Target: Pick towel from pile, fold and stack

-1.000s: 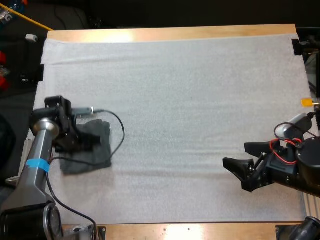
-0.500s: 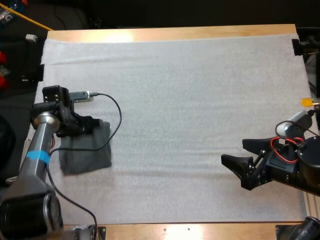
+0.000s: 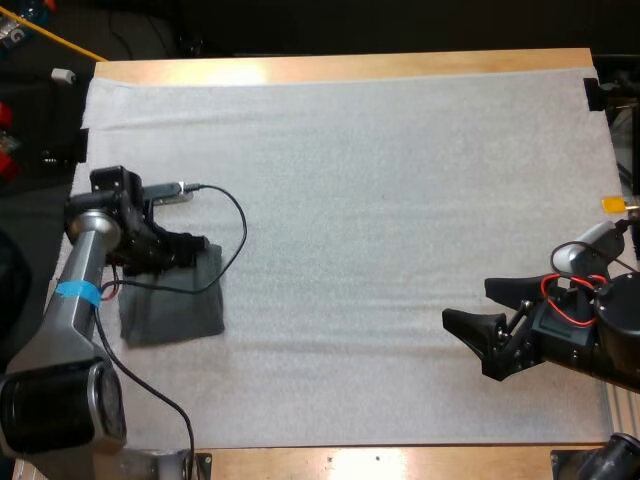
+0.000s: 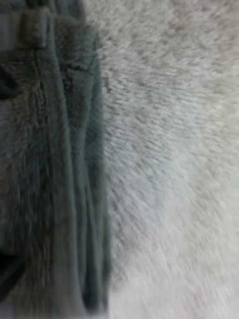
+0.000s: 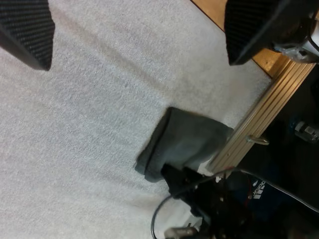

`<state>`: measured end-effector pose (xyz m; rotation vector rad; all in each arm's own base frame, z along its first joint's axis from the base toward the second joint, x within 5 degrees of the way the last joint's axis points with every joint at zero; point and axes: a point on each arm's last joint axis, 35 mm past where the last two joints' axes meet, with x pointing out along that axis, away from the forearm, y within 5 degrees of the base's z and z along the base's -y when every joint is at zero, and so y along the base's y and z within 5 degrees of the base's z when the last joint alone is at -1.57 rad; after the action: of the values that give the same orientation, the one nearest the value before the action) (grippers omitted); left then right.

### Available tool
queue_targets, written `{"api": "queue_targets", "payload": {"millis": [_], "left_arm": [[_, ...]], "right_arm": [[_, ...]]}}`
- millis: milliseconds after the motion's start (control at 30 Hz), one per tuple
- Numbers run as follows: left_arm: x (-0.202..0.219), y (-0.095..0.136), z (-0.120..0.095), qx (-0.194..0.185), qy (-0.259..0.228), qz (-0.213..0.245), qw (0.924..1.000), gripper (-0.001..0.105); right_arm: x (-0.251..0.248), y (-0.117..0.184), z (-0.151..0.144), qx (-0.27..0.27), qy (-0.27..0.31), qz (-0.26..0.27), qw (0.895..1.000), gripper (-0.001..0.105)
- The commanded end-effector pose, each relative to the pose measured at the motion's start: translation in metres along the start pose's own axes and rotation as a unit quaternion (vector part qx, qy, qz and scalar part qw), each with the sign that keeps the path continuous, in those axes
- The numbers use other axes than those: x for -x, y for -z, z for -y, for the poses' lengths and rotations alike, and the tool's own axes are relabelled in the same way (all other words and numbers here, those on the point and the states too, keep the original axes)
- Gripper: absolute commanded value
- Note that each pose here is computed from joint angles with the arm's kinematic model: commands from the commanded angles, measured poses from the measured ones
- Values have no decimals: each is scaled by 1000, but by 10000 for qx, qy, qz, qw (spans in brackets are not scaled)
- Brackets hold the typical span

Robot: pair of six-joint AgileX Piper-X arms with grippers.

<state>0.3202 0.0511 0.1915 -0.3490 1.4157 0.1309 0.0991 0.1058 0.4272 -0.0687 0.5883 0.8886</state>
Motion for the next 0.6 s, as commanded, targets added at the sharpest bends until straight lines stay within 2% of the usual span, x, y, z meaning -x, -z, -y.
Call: {"api": "queue_targets", "payload": {"millis": [0,167,333,567], "left_arm": [[19,-2,5,-49,71,182,9998,61],[62,2,11,-132,155,737,9971,61],[103,18,14,-189,242,1286,9912,61],[146,47,22,-384,364,1765,9829,61]], "right_arm": [[2,-2,0,1,-34,84,10000,69],[2,-2,0,-1,-33,72,10000,69],[-3,1,1,-9,8,-35,10000,69],[-45,8,15,101,828,-576,9949,69]]}}
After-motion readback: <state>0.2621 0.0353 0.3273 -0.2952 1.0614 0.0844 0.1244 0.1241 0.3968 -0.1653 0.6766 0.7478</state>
